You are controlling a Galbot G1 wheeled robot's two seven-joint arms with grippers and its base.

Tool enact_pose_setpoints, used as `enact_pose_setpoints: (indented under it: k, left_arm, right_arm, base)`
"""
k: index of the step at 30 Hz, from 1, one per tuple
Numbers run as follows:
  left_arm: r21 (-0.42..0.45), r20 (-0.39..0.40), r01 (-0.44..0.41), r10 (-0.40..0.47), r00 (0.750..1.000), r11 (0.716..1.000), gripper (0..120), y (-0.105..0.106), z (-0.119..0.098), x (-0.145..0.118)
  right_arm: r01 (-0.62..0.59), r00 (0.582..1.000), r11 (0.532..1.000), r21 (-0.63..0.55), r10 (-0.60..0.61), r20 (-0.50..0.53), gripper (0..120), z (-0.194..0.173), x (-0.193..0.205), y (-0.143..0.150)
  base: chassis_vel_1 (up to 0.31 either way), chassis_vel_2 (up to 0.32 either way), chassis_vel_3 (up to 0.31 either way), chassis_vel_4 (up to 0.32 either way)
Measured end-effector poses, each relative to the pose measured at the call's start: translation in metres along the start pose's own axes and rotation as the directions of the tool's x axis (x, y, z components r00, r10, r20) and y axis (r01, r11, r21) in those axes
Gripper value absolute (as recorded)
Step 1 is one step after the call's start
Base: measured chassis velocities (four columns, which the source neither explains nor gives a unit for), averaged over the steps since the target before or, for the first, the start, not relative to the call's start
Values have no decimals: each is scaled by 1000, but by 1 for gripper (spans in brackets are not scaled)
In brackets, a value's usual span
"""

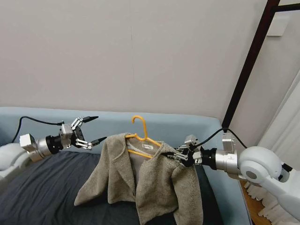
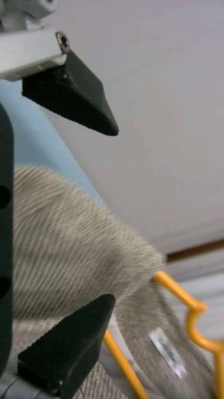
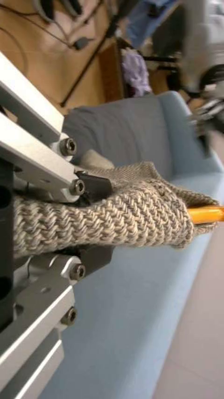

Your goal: Pick up the clothes from the sofa and hang them on the clothes hanger.

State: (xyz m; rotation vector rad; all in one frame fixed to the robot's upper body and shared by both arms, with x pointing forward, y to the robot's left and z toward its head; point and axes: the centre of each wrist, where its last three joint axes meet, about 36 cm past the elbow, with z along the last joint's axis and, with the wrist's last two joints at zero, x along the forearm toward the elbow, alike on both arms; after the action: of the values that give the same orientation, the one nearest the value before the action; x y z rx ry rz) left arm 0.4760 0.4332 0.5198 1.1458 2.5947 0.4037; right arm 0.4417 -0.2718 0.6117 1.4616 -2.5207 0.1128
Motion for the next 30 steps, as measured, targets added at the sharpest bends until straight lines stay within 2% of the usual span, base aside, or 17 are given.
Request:
enact_pose_setpoints:
  k: [1, 2, 4, 5, 7, 8, 14, 18, 23, 24, 26, 29, 30]
  left_arm:
    - [58, 2, 80, -81, 997, 995, 100, -33, 12, -8]
    - [80, 6, 104, -105, 994, 991, 100, -45, 15, -12]
    - [198, 29, 201, -210, 977, 959, 100, -100, 26, -32]
    - [198, 29, 201, -210, 977, 959, 100, -100, 26, -32]
    - [255, 46, 234, -254, 966, 938, 100, -128, 32, -44]
    - [264, 49, 242, -263, 963, 934, 100, -135, 36, -47]
    - [268, 36, 276, -296, 954, 923, 100, -142, 54, -51]
    - [282, 31, 315, -337, 941, 906, 100, -136, 71, -58]
    - [307, 35, 323, -350, 936, 895, 99, -127, 81, -64]
    - [320, 39, 323, -353, 935, 891, 94, -124, 84, -66]
    - [323, 41, 322, -353, 935, 890, 93, -123, 85, -67]
    - [361, 71, 293, -339, 938, 885, 76, -119, 89, -71]
    - [361, 71, 293, -339, 938, 885, 76, -119, 89, -71]
  right_arm:
    - [-37, 999, 999, -12, 38, 26, 9, -4, 2, 10]
    - [-49, 998, 999, -15, 50, 32, 9, -6, 2, 13]
    - [-133, 989, 991, -20, 134, 66, 9, -14, 3, 29]
    - [-133, 989, 991, -20, 134, 66, 9, -14, 3, 29]
    - [-184, 979, 983, -4, 184, 83, 9, -17, 1, 35]
    - [-204, 975, 979, 18, 201, 91, 9, -16, 1, 36]
    - [-244, 964, 967, 78, 232, 132, 9, -13, -4, 40]
    - [-241, 960, 967, 83, 226, 163, 9, -14, -8, 43]
    - [-235, 962, 969, 81, 220, 163, 9, -13, -12, 41]
    - [-230, 963, 970, 79, 215, 162, 9, -12, -15, 39]
    - [-228, 963, 970, 79, 213, 162, 9, -11, -16, 39]
    - [-215, 967, 973, 85, 200, 159, 9, -9, -23, 35]
    - [-215, 967, 973, 85, 200, 159, 9, -9, -23, 35]
  base:
    - [0, 0, 0, 0]
    - [0, 0, 0, 0]
    - [0, 0, 0, 0]
    - [0, 0, 0, 0]
    - [0, 0, 0, 0]
    - [0, 0, 0, 0]
    - [0, 0, 0, 0]
    - [0, 0, 0, 0]
    - [0, 0, 0, 0]
    - [0, 0, 0, 0]
    - [0, 0, 0, 0]
    - [0, 0, 0, 0]
    - [0, 0, 0, 0]
